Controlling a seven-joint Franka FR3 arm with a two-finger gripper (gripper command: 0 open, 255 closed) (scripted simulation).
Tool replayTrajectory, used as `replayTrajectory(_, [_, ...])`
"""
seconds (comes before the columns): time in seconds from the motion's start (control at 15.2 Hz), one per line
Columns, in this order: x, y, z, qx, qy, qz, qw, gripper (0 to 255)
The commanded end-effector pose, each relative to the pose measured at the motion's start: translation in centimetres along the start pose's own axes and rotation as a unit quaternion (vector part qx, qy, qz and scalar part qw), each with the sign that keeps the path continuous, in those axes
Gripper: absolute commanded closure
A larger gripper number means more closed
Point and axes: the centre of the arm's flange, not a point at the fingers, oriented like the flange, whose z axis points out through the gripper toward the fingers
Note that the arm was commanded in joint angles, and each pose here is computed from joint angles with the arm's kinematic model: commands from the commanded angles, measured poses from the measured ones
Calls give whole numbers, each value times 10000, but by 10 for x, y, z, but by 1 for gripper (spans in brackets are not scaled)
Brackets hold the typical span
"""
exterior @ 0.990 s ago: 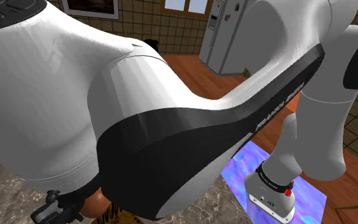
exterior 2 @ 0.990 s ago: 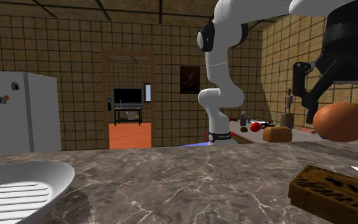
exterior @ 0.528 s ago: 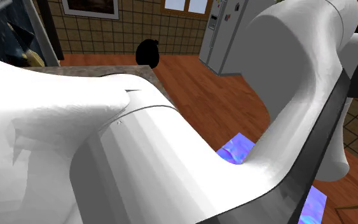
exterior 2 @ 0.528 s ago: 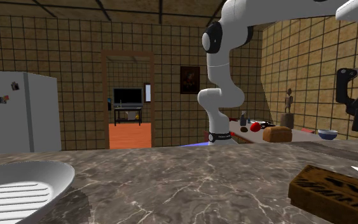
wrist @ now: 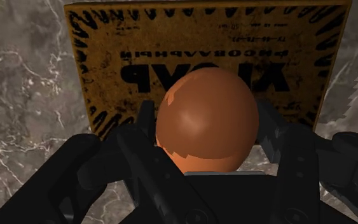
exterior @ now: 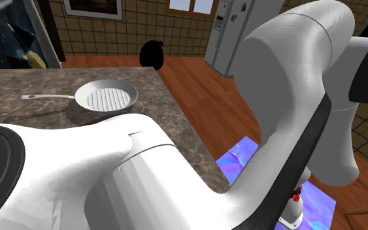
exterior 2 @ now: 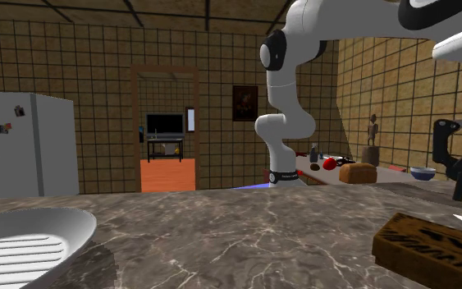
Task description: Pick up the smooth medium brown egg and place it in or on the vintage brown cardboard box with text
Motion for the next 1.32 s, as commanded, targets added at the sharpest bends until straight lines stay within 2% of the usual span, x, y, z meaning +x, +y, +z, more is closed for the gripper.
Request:
replayTrajectory(0.0, [-1, 0, 11, 3, 2, 0, 10000, 255])
replayTrajectory(0.13, [-2, -1, 20, 3, 2, 0, 10000, 255])
replayTrajectory(0.66, [-2, -1, 20, 3, 2, 0, 10000, 255])
replayTrajectory(0.73, [-2, -1, 20, 3, 2, 0, 10000, 0])
replayTrajectory(1.06, [-2, -1, 20, 3, 2, 0, 10000, 0])
replayTrajectory(1.25, [-2, -1, -19, 3, 2, 0, 10000, 0])
